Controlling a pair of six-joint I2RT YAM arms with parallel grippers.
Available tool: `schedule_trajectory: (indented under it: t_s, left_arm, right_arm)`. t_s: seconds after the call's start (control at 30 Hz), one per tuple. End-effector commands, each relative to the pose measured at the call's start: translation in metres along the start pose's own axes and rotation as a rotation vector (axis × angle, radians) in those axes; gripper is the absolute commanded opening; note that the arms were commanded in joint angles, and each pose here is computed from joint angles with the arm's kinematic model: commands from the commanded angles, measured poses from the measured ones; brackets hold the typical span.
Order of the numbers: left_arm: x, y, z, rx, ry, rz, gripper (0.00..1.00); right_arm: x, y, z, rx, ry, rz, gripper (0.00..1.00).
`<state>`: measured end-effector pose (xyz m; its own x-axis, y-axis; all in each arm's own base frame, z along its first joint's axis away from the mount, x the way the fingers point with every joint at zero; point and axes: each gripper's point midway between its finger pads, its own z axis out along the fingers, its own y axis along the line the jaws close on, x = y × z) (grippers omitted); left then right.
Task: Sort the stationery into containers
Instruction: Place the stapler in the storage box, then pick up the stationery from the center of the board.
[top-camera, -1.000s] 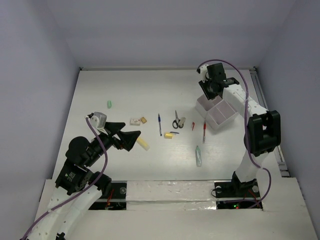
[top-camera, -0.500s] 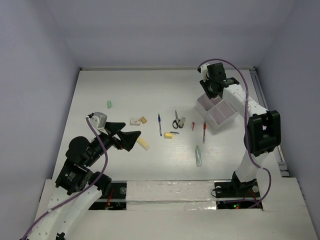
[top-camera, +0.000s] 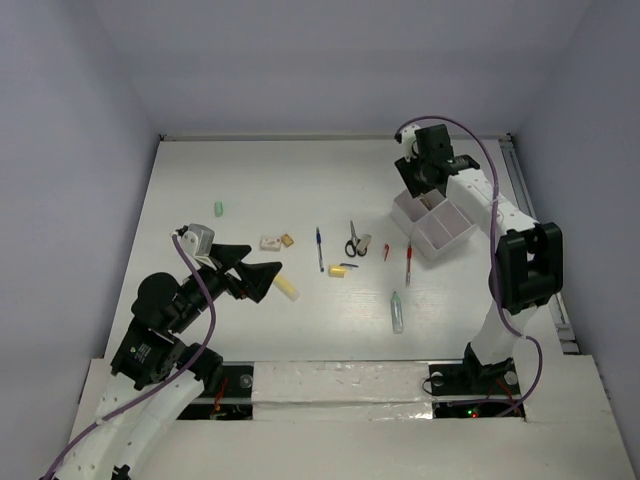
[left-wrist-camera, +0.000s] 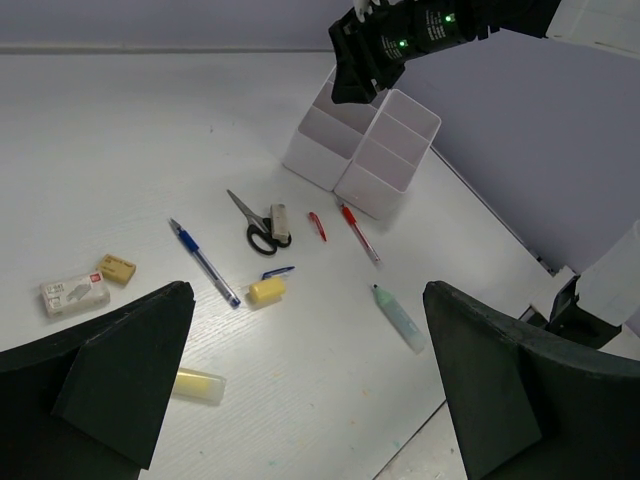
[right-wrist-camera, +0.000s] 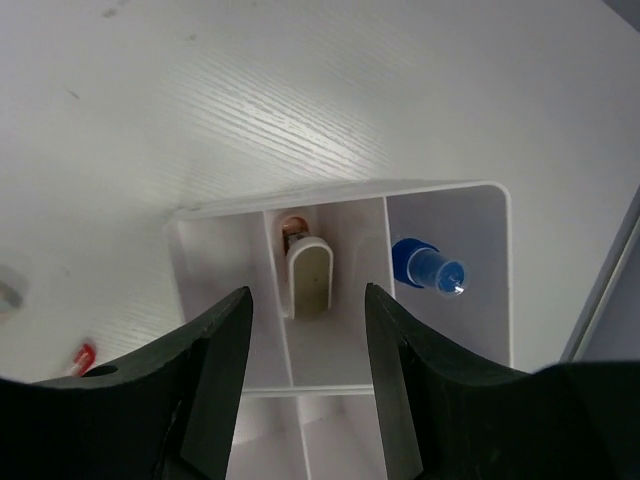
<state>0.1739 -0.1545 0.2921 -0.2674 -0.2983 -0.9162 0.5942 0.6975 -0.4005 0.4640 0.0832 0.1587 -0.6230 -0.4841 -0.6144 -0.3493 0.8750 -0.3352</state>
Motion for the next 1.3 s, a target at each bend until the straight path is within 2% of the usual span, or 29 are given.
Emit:
schedule_trajectory:
  t_s: [0.0,0.2,0.3,0.37,0.43,0.47,0.6,0.83,1.27]
  left_arm:
    - [-0.010,-0.004,0.002,0.021,-0.041,0.022,0.99]
    - [-0.030,0.006,-0.012,-0.066,-0.130,0.018,0.99]
    - [-0.056,0.013,-0.032,-0.149,-0.243,0.018,0.99]
    - [-0.068,0.018,-0.043,-0.194,-0.292,0.018,0.99]
    - [-0.085,0.015,-0.056,-0.212,-0.355,0.020,0.99]
    - [-0.089,0.013,-0.059,-0.210,-0.363,0.018,0.99]
    - [-0.112,-0.002,-0.073,-0.175,-0.419,0.015,0.99]
    - [-0.120,-0.003,-0.072,-0.187,-0.423,0.033,0.99]
    - [-0.108,-0.001,-0.067,-0.177,-0.393,0.026,0.99]
  right_arm:
    - [-0.062,0.030,-0.044,-0.125,-0.241,0.022,0.55]
    - [-0.096,0.174,-0.075,-0.456,-0.385,-0.106,0.55]
    - [-0.098,0.242,-0.079,-0.626,-0.402,-0.143,0.56]
    - [-0.104,0.271,-0.083,-0.699,-0.427,-0.162,0.56]
    - [-0.096,0.307,-0.076,-0.766,-0.397,-0.191,0.57]
    - [-0.104,0.318,-0.080,-0.788,-0.417,-0.199,0.58]
    - [-0.096,0.372,-0.059,-0.822,-0.367,-0.271,0.59]
    - [-0.096,0.416,-0.024,-0.751,-0.312,-0.354,0.62]
    - [-0.072,0.435,0.014,-0.672,-0.226,-0.422,0.60]
